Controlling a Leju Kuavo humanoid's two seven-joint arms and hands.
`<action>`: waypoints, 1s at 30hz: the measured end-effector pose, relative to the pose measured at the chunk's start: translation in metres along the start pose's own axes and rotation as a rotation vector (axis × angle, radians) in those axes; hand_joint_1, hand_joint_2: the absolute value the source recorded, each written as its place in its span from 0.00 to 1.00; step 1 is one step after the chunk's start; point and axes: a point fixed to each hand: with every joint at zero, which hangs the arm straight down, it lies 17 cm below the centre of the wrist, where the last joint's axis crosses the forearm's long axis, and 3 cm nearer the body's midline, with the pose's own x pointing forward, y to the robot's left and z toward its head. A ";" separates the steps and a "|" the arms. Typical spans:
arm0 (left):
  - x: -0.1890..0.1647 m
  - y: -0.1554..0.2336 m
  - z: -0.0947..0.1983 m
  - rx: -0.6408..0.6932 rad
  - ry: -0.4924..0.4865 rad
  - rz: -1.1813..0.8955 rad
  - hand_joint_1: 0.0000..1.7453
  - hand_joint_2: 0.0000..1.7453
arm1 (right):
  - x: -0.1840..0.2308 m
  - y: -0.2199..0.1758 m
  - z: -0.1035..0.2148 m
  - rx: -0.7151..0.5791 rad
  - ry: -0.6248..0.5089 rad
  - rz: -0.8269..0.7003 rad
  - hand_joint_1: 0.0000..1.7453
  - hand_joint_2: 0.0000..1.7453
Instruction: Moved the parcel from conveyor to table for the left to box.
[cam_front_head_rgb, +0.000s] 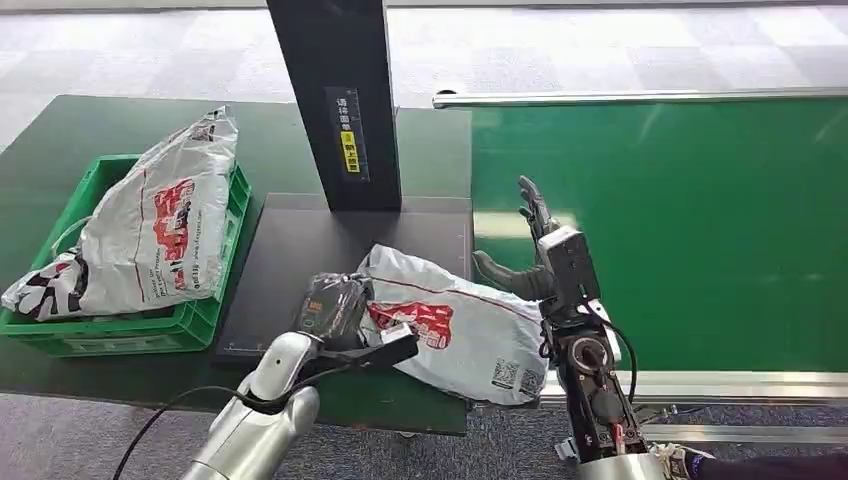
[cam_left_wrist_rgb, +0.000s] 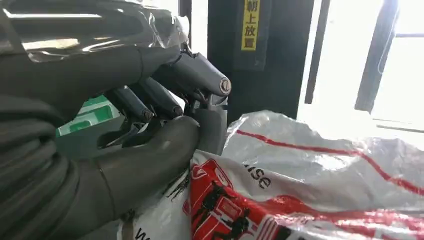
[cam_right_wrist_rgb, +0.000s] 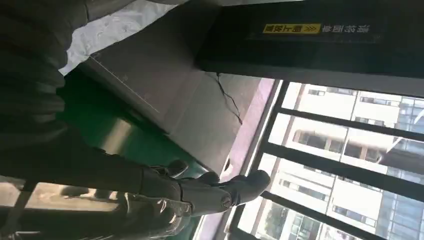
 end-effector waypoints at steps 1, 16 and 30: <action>0.003 0.009 -0.002 0.042 -0.011 0.014 1.00 1.00 | 0.000 -0.001 0.000 -0.001 0.000 0.001 0.00 1.00; -0.058 0.349 0.127 1.329 -0.045 0.230 1.00 1.00 | 0.002 -0.016 -0.001 -0.054 -0.030 -0.007 0.00 1.00; -0.075 0.398 0.120 1.356 0.005 -0.073 1.00 1.00 | 0.001 -0.001 0.001 -0.020 -0.032 -0.001 0.00 1.00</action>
